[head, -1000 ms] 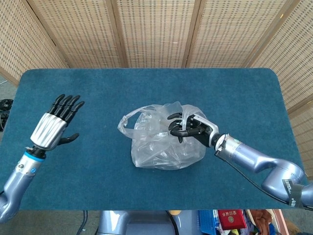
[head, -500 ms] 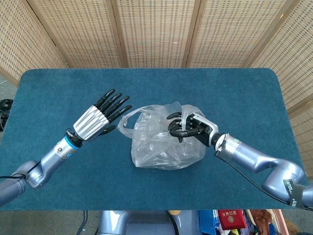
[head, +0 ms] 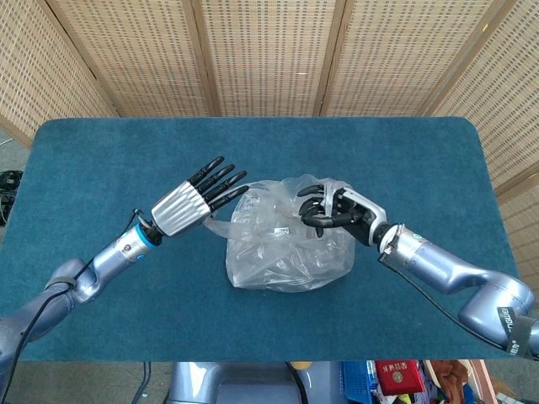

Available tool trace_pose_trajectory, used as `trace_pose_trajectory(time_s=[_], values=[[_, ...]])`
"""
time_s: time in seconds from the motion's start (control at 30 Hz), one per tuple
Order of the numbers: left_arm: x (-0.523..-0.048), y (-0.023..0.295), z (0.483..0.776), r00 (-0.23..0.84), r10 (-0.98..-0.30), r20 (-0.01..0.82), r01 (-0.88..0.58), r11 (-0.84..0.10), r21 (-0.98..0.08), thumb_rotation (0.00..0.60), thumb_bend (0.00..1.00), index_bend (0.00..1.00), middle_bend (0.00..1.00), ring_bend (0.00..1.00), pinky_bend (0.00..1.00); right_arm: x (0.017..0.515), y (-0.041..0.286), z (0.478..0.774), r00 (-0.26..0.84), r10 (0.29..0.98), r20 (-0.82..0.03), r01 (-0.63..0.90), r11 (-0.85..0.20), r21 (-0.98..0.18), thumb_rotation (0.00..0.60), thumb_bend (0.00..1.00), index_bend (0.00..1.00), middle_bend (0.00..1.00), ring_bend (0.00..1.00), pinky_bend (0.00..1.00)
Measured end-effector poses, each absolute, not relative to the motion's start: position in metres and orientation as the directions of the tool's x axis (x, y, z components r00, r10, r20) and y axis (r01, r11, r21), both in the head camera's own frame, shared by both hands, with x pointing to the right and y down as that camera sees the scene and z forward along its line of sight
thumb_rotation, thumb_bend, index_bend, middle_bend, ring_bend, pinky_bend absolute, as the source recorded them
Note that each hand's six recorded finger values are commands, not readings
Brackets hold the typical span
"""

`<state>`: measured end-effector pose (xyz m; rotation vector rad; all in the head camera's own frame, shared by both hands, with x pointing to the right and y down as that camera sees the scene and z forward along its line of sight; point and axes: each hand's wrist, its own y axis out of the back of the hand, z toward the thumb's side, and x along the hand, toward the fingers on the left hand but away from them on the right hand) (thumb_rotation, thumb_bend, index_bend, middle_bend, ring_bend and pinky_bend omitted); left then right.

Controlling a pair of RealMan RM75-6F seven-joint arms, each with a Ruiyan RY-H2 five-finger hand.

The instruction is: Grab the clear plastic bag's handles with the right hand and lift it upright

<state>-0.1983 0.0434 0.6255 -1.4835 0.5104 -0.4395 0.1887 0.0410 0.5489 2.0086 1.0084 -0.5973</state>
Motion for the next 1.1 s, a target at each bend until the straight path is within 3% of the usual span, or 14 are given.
trace_pose_trajectory(time_s=[0.13, 0.4, 0.9, 0.93, 1.03, 1.1], values=[[-0.182, 0.049, 0.635, 0.815, -0.575, -0.071, -0.063, 0.034, -0.997, 0.600, 0.25, 0.09, 0.00, 0.00, 0.00, 0.191, 0.041, 0.548, 0.567, 0.446, -0.692, 0.822, -0.366, 0.437, 0.600, 0.00, 0.34, 0.50, 0.42, 0.62], [-0.150, 0.055, 0.645, 0.788, -0.604, -0.114, -0.171, -0.036, -0.985, 0.600, 0.40, 0.09, 0.00, 0.00, 0.00, 0.198, 0.044, 0.551, 0.560, 0.447, -0.698, 0.827, -0.360, 0.433, 0.600, 0.00, 0.34, 0.50, 0.42, 0.62], [-0.122, 0.040, 0.636, 0.681, -0.700, -0.214, -0.347, -0.051, -0.936, 0.600, 0.41, 0.07, 0.00, 0.00, 0.00, 0.197, 0.051, 0.552, 0.570, 0.434, -0.698, 0.819, -0.370, 0.439, 0.600, 0.00, 0.34, 0.50, 0.42, 0.62], [-0.120, 0.038, 0.636, 0.679, -0.704, -0.211, -0.345, -0.052, -0.937, 0.600, 0.41, 0.09, 0.00, 0.00, 0.00, 0.197, 0.052, 0.552, 0.572, 0.433, -0.697, 0.817, -0.372, 0.440, 0.600, 0.00, 0.34, 0.50, 0.42, 0.62], [-0.115, 0.035, 0.639, 0.680, -0.707, -0.195, -0.336, -0.064, -0.940, 0.600, 0.42, 0.27, 0.00, 0.00, 0.00, 0.196, 0.053, 0.549, 0.575, 0.432, -0.694, 0.815, -0.378, 0.440, 0.600, 0.00, 0.34, 0.50, 0.42, 0.62], [-0.111, 0.034, 0.640, 0.682, -0.707, -0.187, -0.335, -0.074, -0.939, 0.600, 0.43, 0.31, 0.00, 0.00, 0.00, 0.197, 0.053, 0.548, 0.576, 0.432, -0.694, 0.814, -0.384, 0.437, 0.600, 0.00, 0.34, 0.50, 0.42, 0.62]])
